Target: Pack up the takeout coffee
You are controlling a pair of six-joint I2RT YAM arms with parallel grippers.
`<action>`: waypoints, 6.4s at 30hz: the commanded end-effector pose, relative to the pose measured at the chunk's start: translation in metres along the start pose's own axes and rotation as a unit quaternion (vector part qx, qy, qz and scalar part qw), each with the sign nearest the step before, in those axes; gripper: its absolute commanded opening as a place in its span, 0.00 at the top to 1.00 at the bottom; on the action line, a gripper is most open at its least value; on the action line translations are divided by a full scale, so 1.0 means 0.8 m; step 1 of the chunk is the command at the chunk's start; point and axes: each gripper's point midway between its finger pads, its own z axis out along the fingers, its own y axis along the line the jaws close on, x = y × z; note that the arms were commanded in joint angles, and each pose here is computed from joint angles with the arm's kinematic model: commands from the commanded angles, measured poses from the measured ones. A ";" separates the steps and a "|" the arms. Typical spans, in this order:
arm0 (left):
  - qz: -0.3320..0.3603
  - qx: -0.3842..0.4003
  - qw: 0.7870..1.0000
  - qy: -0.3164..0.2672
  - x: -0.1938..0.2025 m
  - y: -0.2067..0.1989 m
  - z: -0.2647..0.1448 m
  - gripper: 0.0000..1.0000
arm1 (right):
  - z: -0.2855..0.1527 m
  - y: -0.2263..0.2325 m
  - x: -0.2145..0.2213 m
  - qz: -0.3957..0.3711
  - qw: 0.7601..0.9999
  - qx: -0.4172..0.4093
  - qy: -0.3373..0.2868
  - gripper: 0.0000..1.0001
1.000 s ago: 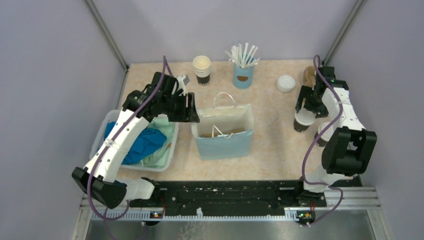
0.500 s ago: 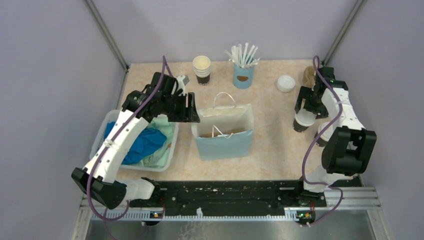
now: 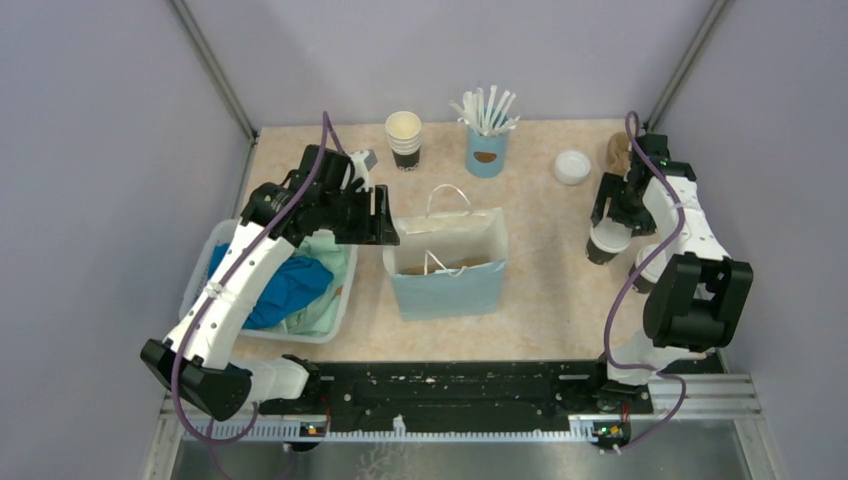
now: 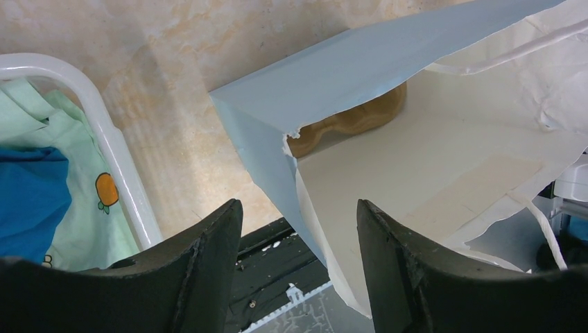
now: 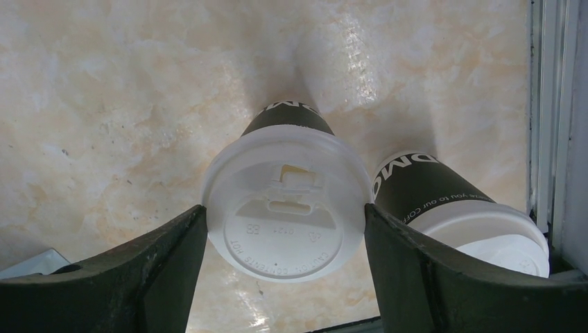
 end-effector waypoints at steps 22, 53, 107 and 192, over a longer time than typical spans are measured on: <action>-0.021 0.002 1.000 0.009 -0.021 -0.013 0.003 0.51 | -0.371 0.182 0.004 -0.135 0.869 -0.386 -0.280 0.40; 0.065 0.045 0.969 -0.233 -0.206 -0.047 0.060 1.00 | -0.493 0.214 0.083 -0.217 0.794 -0.508 -0.255 0.45; 0.111 0.055 0.958 -0.258 -0.074 0.003 0.039 1.00 | -0.286 0.397 0.190 -0.706 0.587 -0.128 -0.375 0.53; 0.126 0.093 0.961 -0.228 -0.025 -0.002 0.032 1.00 | -0.142 0.371 0.130 -0.747 0.561 -0.080 -0.349 0.55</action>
